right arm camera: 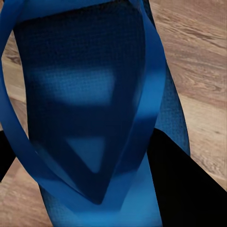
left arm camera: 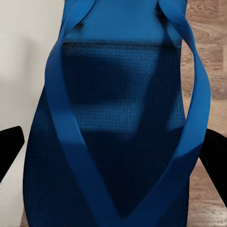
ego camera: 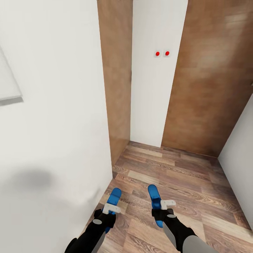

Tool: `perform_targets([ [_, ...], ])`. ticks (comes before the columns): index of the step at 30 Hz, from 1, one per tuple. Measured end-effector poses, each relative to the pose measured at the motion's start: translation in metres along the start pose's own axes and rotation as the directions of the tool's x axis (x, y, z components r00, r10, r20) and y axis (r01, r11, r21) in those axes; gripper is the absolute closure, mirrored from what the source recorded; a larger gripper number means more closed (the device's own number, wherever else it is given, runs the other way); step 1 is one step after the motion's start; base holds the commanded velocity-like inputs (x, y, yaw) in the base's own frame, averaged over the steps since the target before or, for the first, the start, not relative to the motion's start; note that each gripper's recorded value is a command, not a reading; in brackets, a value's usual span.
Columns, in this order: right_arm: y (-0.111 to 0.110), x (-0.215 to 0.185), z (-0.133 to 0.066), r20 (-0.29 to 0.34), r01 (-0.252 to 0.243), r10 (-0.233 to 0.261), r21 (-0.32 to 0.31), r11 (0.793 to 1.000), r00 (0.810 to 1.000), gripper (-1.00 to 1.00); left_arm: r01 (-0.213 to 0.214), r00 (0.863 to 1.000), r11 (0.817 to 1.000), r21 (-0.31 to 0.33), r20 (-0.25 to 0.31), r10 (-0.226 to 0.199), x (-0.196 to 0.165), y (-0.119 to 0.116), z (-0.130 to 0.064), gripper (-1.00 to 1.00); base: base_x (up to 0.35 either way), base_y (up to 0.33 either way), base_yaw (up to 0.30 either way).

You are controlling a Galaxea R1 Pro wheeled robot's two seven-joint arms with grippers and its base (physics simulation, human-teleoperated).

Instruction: In the bedroom, move the book from the bed onto either nightstand, and place the two sandals side by side next to the bed.

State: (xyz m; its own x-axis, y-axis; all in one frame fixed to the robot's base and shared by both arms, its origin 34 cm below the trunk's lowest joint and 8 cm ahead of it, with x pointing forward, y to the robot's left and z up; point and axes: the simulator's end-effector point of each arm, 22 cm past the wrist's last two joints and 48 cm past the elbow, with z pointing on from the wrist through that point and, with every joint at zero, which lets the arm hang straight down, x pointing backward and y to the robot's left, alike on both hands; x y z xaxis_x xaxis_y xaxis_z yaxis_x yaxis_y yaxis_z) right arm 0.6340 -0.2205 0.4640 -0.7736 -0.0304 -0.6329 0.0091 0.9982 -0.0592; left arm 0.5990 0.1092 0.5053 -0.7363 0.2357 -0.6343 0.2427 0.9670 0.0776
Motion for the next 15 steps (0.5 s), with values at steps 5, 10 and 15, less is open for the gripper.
perform_targets([
  [5, 0.0, -0.008, -0.007, 0.0, -0.001, 0.001, 0.0, 1.0, 1.0, 1.0, 0.0, 1.0, 1.0, 0.0, 0.001, 0.0, -0.007, 0.001, -0.007, 1.0, 0.0, 0.0, 0.0],
  [10, -0.001, -0.015, -0.013, 0.001, -0.001, 0.001, 0.0, 1.0, 1.0, 1.0, 0.0, 1.0, 1.0, 0.0, 0.002, 0.0, -0.015, 0.002, -0.013, 1.0, 0.0, 0.0, 0.0],
  [15, -0.001, -0.024, -0.02, 0.007, -0.002, 0.002, 0.0, 1.0, 1.0, 1.0, 0.0, 1.0, 1.0, 0.0, -0.007, 0.0, -0.018, 0.003, -0.019, 1.0, 0.0, 0.0, 0.0],
])
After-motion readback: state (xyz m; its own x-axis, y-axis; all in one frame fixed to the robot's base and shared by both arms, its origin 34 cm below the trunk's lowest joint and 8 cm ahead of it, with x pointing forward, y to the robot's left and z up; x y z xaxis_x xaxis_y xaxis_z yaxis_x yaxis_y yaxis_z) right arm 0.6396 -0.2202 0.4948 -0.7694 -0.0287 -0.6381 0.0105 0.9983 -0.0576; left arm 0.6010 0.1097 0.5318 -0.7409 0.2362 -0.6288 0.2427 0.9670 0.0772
